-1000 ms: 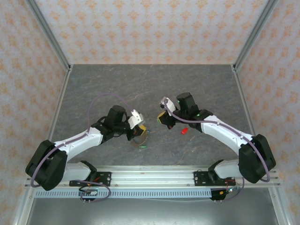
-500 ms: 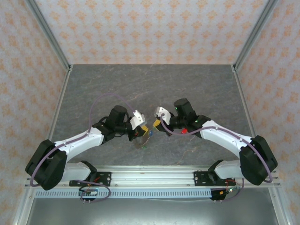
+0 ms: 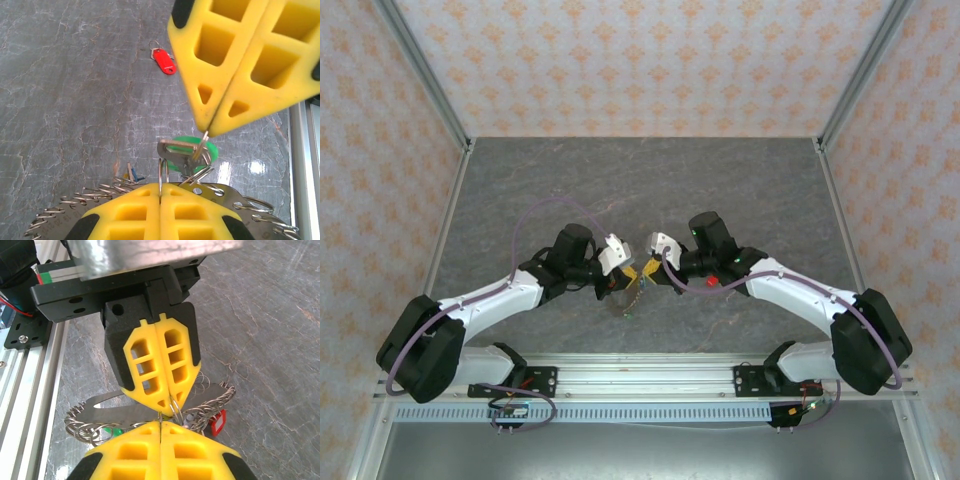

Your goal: Put the keys on the keyring

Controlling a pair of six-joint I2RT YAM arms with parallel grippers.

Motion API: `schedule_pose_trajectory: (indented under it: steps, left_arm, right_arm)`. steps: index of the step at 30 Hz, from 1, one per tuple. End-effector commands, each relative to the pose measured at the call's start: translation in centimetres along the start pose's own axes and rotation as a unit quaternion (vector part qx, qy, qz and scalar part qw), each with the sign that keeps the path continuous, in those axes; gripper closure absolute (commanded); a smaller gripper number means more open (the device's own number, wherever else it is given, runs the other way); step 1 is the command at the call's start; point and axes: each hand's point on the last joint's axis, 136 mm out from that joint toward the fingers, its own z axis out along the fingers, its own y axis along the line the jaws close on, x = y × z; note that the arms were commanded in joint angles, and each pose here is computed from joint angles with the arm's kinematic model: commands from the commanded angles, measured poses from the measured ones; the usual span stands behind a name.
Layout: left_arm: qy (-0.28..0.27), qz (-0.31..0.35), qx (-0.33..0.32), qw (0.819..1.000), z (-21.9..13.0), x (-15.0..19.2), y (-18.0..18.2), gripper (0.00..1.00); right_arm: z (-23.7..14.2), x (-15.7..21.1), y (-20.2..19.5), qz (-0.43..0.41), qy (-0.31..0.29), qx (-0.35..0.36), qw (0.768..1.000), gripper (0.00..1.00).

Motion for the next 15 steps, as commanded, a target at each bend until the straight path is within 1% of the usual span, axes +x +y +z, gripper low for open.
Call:
schedule_pose_trajectory:
  steps: [1, 15]
  left_arm:
    - [-0.028, 0.018, 0.005, 0.999, -0.1, -2.4, -0.1, 1.00]
    - [-0.027, 0.016, 0.007, 0.999, 0.0, -2.4, -0.1, 1.00]
  right_arm:
    - [0.3, -0.6, 0.8, -0.020, -0.019, -0.022, 0.999, 1.00]
    - [1.3, -0.6, -0.3, -0.030, -0.011, 0.006, 0.999, 1.00]
